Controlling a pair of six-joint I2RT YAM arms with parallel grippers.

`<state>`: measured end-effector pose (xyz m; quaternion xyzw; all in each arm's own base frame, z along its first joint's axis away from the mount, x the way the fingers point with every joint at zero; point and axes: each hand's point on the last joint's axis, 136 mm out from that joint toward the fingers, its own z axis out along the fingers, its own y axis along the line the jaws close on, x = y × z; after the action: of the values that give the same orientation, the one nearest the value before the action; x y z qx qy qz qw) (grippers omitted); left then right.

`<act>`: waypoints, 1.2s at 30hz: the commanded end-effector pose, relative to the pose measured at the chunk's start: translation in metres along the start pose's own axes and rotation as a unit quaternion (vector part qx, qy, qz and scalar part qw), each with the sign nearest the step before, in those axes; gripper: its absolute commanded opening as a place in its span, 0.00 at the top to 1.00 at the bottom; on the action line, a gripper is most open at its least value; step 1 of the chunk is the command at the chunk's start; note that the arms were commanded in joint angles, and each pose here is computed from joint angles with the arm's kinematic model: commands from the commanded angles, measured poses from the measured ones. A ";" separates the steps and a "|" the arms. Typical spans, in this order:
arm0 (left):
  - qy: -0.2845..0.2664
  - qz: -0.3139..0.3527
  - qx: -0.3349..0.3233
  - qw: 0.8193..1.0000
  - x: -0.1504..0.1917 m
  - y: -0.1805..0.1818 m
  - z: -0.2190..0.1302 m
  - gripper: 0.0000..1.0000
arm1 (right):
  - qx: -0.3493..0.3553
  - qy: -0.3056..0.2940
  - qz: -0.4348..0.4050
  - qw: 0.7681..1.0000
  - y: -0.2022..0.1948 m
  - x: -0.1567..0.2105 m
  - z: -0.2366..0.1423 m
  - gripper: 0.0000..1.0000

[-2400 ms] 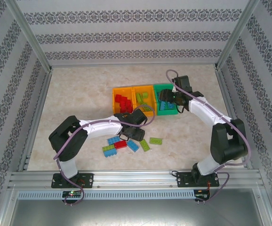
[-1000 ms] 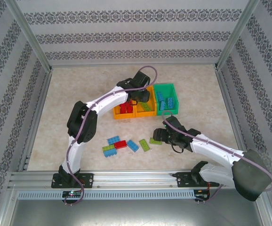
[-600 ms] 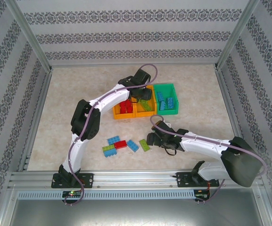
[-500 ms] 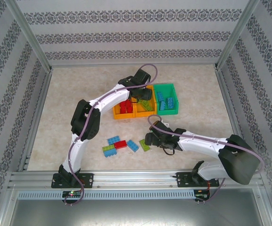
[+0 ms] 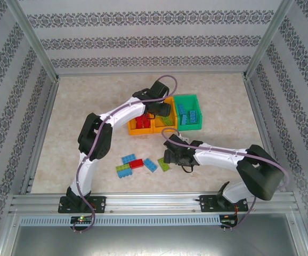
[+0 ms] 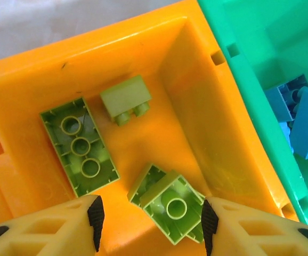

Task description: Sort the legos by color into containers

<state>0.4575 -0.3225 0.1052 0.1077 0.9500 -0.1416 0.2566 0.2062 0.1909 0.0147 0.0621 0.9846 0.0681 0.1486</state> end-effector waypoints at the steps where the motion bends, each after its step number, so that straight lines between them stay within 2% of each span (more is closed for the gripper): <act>1: -0.022 0.004 0.006 1.000 -0.010 0.000 -0.025 0.46 | 0.033 0.012 -0.013 0.999 -0.007 0.006 0.007 0.19; 8: -0.041 0.001 0.005 0.999 -0.010 0.003 -0.043 0.46 | 0.076 0.023 -0.040 0.996 -0.016 0.006 0.005 0.28; 12: -0.050 -0.001 -0.003 0.999 -0.009 0.007 -0.052 0.46 | 0.066 0.017 -0.040 0.997 -0.012 0.004 0.002 0.38; 17: -0.051 -0.004 -0.013 0.999 -0.002 0.014 -0.061 0.46 | 0.035 -0.017 -0.050 0.998 0.003 -0.014 -0.015 0.40; 26: -0.048 -0.001 -0.032 0.998 0.025 0.032 -0.082 0.45 | -0.054 -0.114 -0.055 0.991 0.033 -0.097 -0.066 0.40; 32: -0.051 -0.006 -0.041 0.998 0.050 0.045 -0.096 0.35 | -0.097 -0.148 -0.046 0.983 0.043 -0.165 -0.077 0.40; 36: -0.045 -0.002 -0.040 0.998 0.072 0.052 -0.102 0.25 | -0.112 -0.152 -0.049 0.981 0.055 -0.205 -0.073 0.40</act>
<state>0.3662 -0.2404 0.1344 0.0944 0.9486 -0.1094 0.2816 0.3622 0.1934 0.1437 0.0426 0.9429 0.1399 0.2994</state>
